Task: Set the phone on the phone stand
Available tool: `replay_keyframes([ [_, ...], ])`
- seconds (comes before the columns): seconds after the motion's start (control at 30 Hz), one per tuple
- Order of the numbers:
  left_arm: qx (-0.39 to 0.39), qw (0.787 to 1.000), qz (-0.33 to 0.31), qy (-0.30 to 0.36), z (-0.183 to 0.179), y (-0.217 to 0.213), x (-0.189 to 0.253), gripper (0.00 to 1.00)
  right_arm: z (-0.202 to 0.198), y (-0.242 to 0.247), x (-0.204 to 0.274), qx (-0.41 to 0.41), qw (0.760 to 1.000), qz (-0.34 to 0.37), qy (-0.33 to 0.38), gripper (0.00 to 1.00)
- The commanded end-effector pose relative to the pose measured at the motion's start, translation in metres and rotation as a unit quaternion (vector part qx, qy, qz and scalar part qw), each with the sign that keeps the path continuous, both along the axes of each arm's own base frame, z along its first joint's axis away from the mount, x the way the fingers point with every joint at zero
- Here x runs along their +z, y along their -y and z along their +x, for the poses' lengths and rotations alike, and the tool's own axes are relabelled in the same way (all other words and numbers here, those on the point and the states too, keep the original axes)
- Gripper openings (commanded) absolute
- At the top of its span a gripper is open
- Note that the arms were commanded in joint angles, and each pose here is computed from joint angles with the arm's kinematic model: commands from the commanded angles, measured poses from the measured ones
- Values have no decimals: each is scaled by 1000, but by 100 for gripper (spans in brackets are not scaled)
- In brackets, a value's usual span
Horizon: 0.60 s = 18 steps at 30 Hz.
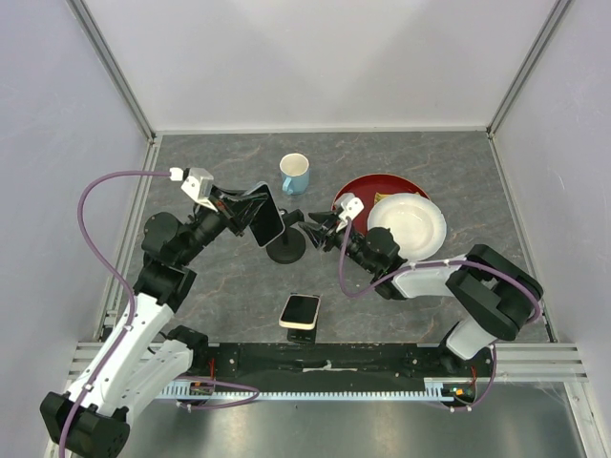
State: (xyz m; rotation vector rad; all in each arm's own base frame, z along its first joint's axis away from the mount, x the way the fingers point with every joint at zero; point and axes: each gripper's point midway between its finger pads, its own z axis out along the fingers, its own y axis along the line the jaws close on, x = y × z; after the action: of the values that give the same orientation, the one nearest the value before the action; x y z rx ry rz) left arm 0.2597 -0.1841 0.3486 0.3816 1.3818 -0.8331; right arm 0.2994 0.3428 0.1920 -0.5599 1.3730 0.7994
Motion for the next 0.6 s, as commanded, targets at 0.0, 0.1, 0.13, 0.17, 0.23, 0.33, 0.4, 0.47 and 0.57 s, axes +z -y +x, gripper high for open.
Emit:
replay_keyframes([
  [0.0, -12, 999, -26, 41, -6, 1, 28, 2, 5, -7, 26, 1, 999, 30, 27, 45],
  [0.1, -14, 999, -26, 39, -5, 2, 27, 2, 7, -7, 26, -4, 999, 29, 26, 44],
  [0.13, -15, 999, -26, 40, -5, 2, 28, 2, 7, -7, 27, -5, 999, 30, 28, 43],
  [0.17, -15, 999, -27, 40, -5, 2, 28, 2, 8, -7, 26, -5, 999, 28, 27, 42],
  [0.23, -15, 999, -26, 38, -5, 2, 26, 2, 9, -8, 24, -5, 999, 26, 26, 41],
  [0.33, -16, 999, -25, 37, -4, 3, 26, 2, 9, -9, 25, -4, 999, 27, 27, 41],
  [0.4, -15, 999, -25, 37, -4, 3, 25, 2, 9, -9, 25, -4, 999, 27, 28, 41],
  [0.47, -17, 999, -25, 37, -4, 3, 25, 2, 10, -10, 25, -4, 999, 27, 27, 41],
  [0.57, -20, 999, -24, 36, -4, 4, 25, 2, 11, -12, 23, -2, 999, 26, 25, 41],
])
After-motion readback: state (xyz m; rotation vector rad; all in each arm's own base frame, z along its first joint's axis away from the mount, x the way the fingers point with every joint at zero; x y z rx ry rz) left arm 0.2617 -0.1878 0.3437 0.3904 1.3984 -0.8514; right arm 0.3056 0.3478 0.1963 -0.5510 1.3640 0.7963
